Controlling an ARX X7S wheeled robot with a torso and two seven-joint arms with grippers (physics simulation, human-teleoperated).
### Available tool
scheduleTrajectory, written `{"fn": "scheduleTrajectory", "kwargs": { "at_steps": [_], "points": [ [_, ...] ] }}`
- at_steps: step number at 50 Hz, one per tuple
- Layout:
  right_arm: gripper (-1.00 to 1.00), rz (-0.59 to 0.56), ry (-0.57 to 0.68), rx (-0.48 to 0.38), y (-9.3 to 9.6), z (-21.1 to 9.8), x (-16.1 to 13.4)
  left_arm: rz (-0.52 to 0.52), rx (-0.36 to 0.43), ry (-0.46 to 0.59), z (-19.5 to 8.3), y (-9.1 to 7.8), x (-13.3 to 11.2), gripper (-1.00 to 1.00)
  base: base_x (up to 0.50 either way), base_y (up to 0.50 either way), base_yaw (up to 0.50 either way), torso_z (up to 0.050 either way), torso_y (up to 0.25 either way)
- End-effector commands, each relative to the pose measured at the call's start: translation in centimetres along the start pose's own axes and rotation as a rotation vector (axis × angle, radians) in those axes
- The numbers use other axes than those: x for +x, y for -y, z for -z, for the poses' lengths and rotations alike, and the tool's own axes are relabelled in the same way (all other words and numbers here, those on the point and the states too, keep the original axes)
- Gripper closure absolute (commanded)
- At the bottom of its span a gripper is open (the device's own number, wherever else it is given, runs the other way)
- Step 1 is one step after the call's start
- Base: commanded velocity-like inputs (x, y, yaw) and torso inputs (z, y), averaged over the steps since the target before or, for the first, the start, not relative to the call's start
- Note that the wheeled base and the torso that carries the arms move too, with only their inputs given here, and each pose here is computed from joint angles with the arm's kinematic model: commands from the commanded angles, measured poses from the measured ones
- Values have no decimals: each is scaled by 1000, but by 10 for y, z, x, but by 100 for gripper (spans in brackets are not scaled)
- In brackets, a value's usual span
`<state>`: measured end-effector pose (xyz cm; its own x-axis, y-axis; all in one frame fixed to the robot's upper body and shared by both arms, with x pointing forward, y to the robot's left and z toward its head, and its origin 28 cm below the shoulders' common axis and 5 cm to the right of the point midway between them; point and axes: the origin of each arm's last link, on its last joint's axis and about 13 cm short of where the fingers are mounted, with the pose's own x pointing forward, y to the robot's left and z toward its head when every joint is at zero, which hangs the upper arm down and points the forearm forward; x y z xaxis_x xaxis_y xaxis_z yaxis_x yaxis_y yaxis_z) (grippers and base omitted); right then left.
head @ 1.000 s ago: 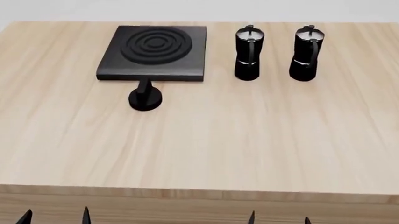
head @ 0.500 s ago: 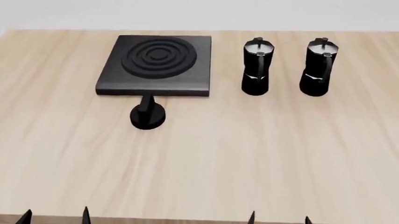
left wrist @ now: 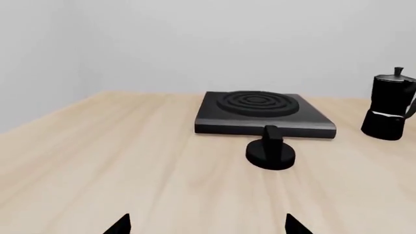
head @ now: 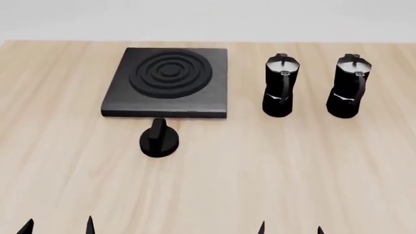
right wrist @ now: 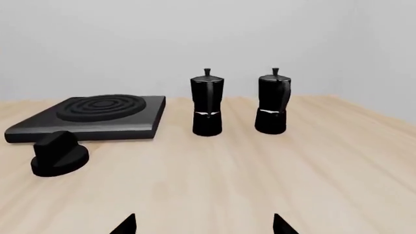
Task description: Put the right moka pot on the stove.
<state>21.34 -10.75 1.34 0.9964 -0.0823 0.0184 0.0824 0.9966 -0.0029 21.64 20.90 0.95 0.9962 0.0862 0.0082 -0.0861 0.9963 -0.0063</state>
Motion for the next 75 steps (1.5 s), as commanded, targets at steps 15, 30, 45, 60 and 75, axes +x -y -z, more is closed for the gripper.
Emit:
{"fn": "scheduleTrajectory", "kwargs": {
  "at_steps": [15,30,45,60,75],
  "points": [
    [-100,-3,0,-3,0,-1,0,2,2,-2,0,0,0,-100,224,66,0,0,0],
    [-100,0,-2,1,0,0,0,1,0,-1,0,0,0,-100,223,5,0,0,0],
    [-100,5,-6,-4,0,3,1,1,0,1,0,0,0,-100,225,0,0,0,1],
    [-100,4,-1,-7,0,1,0,0,1,0,0,0,0,-100,224,0,0,0,0],
    [-100,0,-1,-10,0,1,0,0,0,0,0,0,0,-100,223,0,0,0,0]
  ]
}}
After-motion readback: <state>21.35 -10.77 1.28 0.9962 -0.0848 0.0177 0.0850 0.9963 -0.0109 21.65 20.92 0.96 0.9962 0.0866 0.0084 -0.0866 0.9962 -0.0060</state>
